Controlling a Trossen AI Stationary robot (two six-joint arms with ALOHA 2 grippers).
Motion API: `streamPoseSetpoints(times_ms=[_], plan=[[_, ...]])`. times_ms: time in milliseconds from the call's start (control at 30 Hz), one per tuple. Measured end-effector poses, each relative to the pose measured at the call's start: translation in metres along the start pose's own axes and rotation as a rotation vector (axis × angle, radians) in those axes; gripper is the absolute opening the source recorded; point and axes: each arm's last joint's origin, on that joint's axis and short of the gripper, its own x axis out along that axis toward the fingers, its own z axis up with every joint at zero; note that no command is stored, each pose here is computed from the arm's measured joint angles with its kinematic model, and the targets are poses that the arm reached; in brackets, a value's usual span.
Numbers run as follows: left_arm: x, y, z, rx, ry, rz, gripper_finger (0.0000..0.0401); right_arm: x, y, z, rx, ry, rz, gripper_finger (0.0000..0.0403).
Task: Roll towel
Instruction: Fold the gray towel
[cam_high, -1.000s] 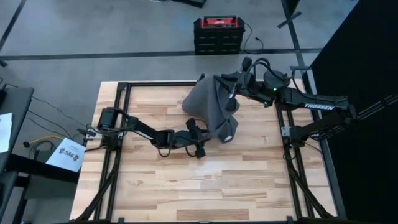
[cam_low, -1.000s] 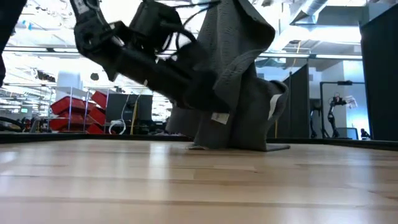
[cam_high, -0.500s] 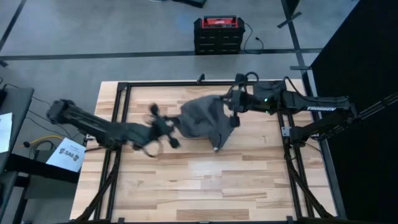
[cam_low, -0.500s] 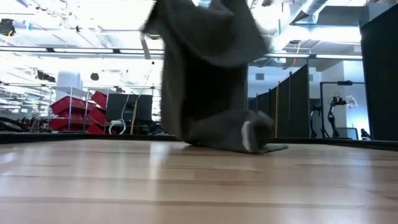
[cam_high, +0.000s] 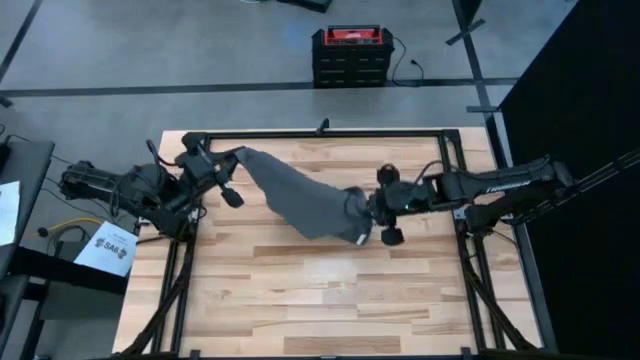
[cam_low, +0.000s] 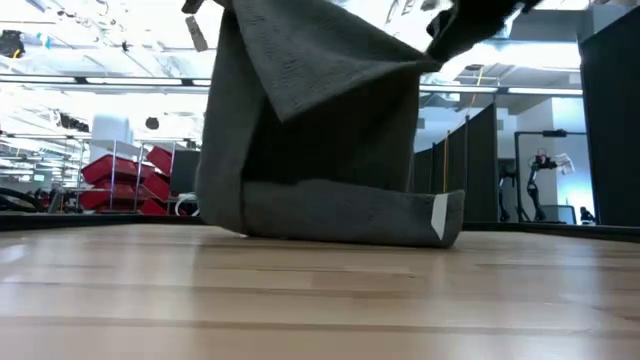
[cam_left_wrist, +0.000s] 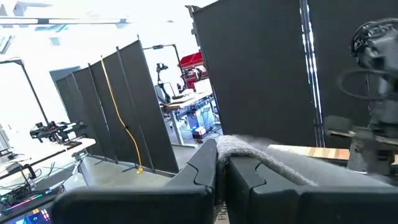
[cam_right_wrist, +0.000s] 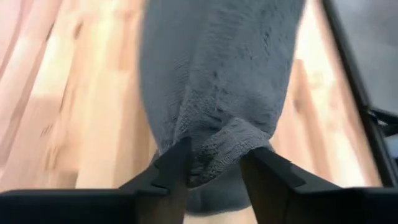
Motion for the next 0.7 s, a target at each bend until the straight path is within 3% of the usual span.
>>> streamPoseSetpoints(times_ms=[133,267,533,700], plan=[[0.001,-0.003,-0.001,-0.001,0.006,-0.007,0.0000,0.001,0.016,-0.004,-0.127,-0.003,0.019,0.0166],[0.005,-0.010,-0.006,0.011,0.035,-0.020,0.0000,0.000,0.020,-0.001,-0.180,-0.037,-0.021,0.0184],[0.010,-0.021,-0.012,0.032,0.067,-0.033,0.0000,0.000,0.016,0.006,-0.395,-0.070,-0.184,0.0208],[0.016,-0.013,-0.008,-0.007,0.037,0.032,0.0000,0.030,0.030,0.010,-0.508,-0.121,-0.191,0.0210]])
